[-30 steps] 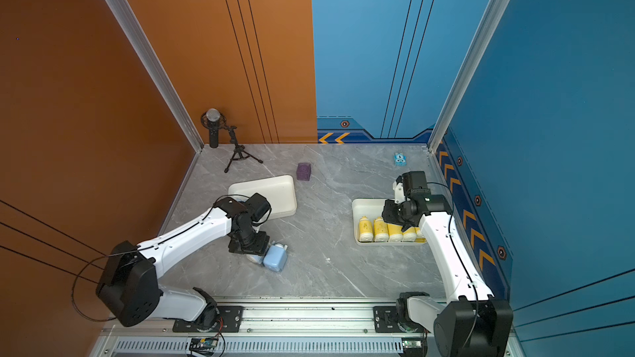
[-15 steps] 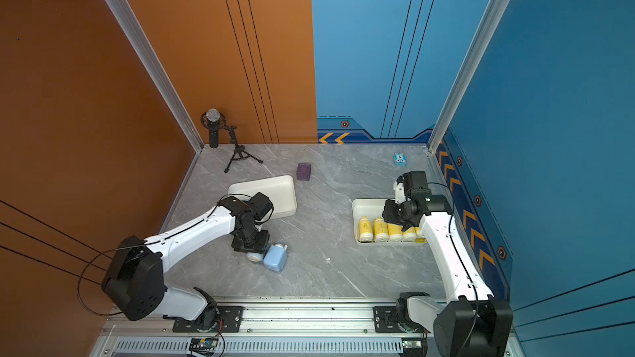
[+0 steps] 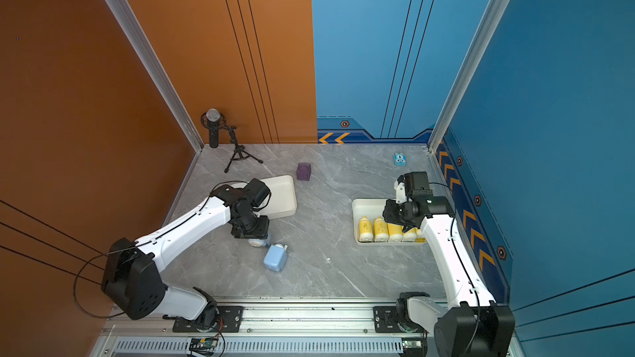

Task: Place the pencil sharpeners by color into the storage box
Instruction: Pick up the pencil sharpener from the center of the board.

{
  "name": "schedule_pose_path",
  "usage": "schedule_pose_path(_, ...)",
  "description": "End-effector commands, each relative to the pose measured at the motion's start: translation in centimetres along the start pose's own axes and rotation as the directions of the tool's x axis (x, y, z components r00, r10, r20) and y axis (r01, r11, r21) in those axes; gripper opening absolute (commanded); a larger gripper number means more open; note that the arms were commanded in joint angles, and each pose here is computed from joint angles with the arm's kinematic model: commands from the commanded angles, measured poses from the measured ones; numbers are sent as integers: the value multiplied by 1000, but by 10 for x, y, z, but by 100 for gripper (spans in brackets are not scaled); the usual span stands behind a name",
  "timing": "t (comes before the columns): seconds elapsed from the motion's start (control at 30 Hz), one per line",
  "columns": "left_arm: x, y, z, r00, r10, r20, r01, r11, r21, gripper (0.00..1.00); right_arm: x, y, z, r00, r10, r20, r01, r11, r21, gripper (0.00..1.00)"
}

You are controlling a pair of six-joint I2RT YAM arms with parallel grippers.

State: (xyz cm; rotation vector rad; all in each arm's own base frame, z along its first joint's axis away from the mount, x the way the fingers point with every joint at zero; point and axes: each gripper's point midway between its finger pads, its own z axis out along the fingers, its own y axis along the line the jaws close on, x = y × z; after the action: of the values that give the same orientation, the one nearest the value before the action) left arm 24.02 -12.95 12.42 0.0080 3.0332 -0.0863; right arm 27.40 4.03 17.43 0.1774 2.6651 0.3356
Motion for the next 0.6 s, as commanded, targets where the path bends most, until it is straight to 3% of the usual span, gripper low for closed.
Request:
schedule_pose_path(0.0, -15, 7, -22, 999, 1, 35, 0, 1000, -17, 49, -2, 2, -8, 1000, -19, 17, 19, 1000, -13, 37)
schedule_pose_path(0.27, -71, -14, -39, 997, -16, 81, 12, 998, 54, 49, -2, 3, -14, 999, -19, 39, 19, 1000, -14, 37)
schedule_pose_path(0.57, -120, -20, -35, 994, -43, 97, 38, 998, 48, 49, 0, -2, -11, 999, -17, 30, 17, 1000, 5, 37)
